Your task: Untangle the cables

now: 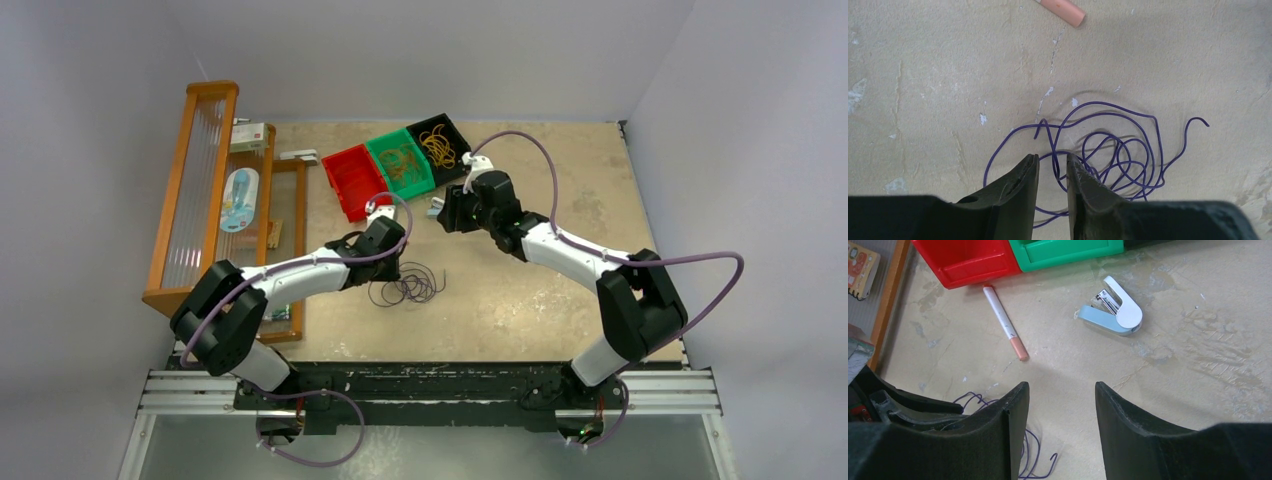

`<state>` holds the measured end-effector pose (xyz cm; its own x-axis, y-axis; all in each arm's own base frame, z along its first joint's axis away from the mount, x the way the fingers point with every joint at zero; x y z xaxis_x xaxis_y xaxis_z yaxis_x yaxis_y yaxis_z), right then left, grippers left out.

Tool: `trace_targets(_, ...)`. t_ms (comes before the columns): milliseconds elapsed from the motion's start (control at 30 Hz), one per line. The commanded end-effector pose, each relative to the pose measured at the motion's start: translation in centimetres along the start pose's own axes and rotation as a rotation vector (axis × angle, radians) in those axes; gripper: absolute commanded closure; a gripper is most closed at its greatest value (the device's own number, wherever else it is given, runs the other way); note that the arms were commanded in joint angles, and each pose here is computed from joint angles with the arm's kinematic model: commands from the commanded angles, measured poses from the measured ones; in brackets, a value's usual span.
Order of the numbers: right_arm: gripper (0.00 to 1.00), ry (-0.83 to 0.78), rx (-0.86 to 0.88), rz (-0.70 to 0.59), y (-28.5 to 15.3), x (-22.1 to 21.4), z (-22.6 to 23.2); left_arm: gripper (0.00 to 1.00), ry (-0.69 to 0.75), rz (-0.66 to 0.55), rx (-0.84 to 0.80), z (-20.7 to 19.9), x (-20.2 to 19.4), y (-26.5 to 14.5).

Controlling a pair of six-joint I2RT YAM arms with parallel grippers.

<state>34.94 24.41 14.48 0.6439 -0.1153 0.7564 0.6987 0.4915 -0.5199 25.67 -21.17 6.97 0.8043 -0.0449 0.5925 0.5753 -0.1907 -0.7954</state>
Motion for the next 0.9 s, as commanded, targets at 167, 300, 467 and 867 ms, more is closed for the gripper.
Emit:
trace_targets(167,0.47,0.01,0.026,-0.083,-1.3,2.1,0.9,0.81,0.013,-0.08,-0.02,-1.0,2.6,0.5)
trace_targets(300,0.47,0.01,0.031,-0.11,-1.8,2.7,1.1,0.93,0.031,-0.095,-0.004,-1.0,3.5,0.4)
trace_targets(467,0.41,0.008,0.062,-0.168,-2.9,2.6,1.2,1.0,0.072,-0.157,0.007,-1.1,6.0,-1.6)
trace_targets(867,0.24,-0.087,0.398,-0.391,-6.5,2.4,4.5,1.0,0.175,-0.406,-0.108,-2.8,13.8,-10.9)
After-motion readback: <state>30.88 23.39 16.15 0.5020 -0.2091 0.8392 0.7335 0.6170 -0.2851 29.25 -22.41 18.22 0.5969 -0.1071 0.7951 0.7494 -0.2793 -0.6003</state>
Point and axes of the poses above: each gripper's point midway between its finger pads, its own y axis out along the fingers, its own z axis along the line the jaws close on, x = y × z, the point moved 3 cm from there along -y, back along the fingers, and after that the axes turned 6 degrees about y, right-handed, at the moved point
